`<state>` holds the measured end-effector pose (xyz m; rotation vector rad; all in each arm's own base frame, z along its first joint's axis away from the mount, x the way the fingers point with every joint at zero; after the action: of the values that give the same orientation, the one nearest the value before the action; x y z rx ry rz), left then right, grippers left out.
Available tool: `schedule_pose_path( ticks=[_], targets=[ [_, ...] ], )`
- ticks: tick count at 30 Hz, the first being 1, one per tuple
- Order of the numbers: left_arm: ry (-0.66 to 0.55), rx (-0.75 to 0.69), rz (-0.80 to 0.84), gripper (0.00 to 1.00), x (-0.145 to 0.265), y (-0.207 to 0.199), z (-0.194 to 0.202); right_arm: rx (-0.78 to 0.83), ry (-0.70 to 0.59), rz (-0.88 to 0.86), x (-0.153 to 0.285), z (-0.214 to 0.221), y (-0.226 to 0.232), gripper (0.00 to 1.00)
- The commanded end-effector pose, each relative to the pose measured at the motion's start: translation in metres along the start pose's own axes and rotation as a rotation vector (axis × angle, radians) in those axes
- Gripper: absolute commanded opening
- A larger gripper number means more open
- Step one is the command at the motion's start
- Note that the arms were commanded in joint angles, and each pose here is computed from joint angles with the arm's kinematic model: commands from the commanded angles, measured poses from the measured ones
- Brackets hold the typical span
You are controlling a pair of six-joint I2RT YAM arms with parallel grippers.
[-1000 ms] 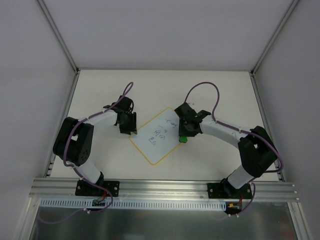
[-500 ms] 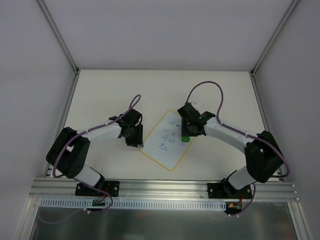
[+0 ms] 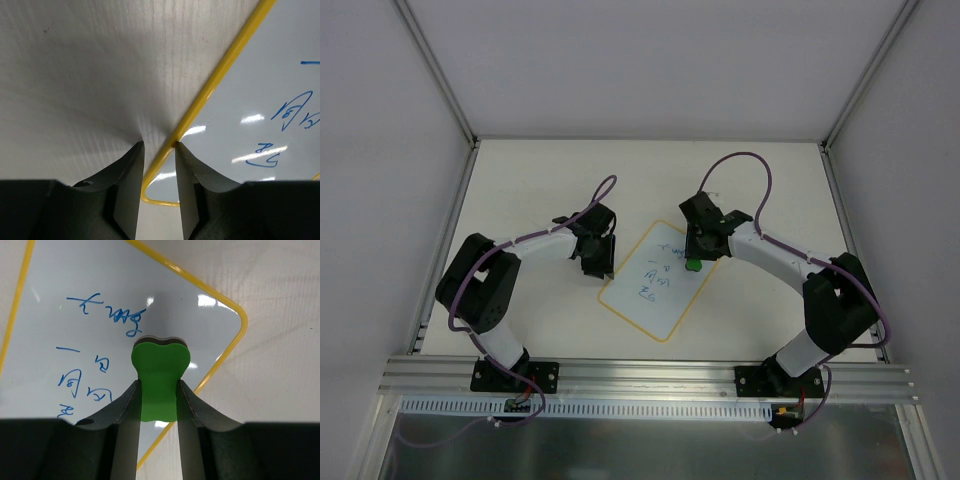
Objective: Erase the whiteboard
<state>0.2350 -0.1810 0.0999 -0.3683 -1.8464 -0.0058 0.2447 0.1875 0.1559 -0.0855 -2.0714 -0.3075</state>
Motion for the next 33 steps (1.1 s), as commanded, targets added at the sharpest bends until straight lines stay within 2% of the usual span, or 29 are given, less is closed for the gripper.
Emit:
schedule_pose_path(
  ticks=[1,4,6,11,22,28,33],
  targets=[
    [0.017,-0.056,0.002,0.31,-0.003,-0.004,0.000,-0.022,-0.016,0.007,-0.003,-0.009,0.008,0.12],
    [0.028,-0.069,-0.003,0.29,-0.006,-0.007,0.003,-0.040,-0.001,0.024,-0.012,-0.009,0.010,0.12],
    [0.041,-0.072,-0.004,0.24,-0.010,-0.009,0.005,-0.067,0.002,0.037,-0.017,-0.010,0.011,0.12],
    [0.084,-0.071,-0.015,0.00,-0.019,-0.010,0.014,-0.122,0.015,0.087,-0.033,-0.011,0.009,0.11],
    [0.103,-0.067,-0.022,0.00,-0.021,-0.008,0.021,-0.182,0.086,0.162,-0.081,-0.008,0.026,0.06],
    [0.112,-0.077,-0.016,0.00,-0.023,-0.010,0.023,-0.180,0.114,0.134,-0.096,-0.013,0.061,0.04],
    [0.110,-0.083,-0.016,0.00,-0.023,-0.011,0.022,-0.114,0.125,0.052,-0.099,-0.012,0.100,0.04]
  ],
)
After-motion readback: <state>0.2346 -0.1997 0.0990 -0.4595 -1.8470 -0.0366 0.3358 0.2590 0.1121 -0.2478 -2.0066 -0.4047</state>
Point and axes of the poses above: each gripper's point midway between its finger pads, its own x axis back along the fingers, its own y axis along the line the jaws close on, z = x × y, the point moved 9 cm from there along x, back along the fingers, and after that the axes turned 11 degrees about -x, right-handed, at the moved point
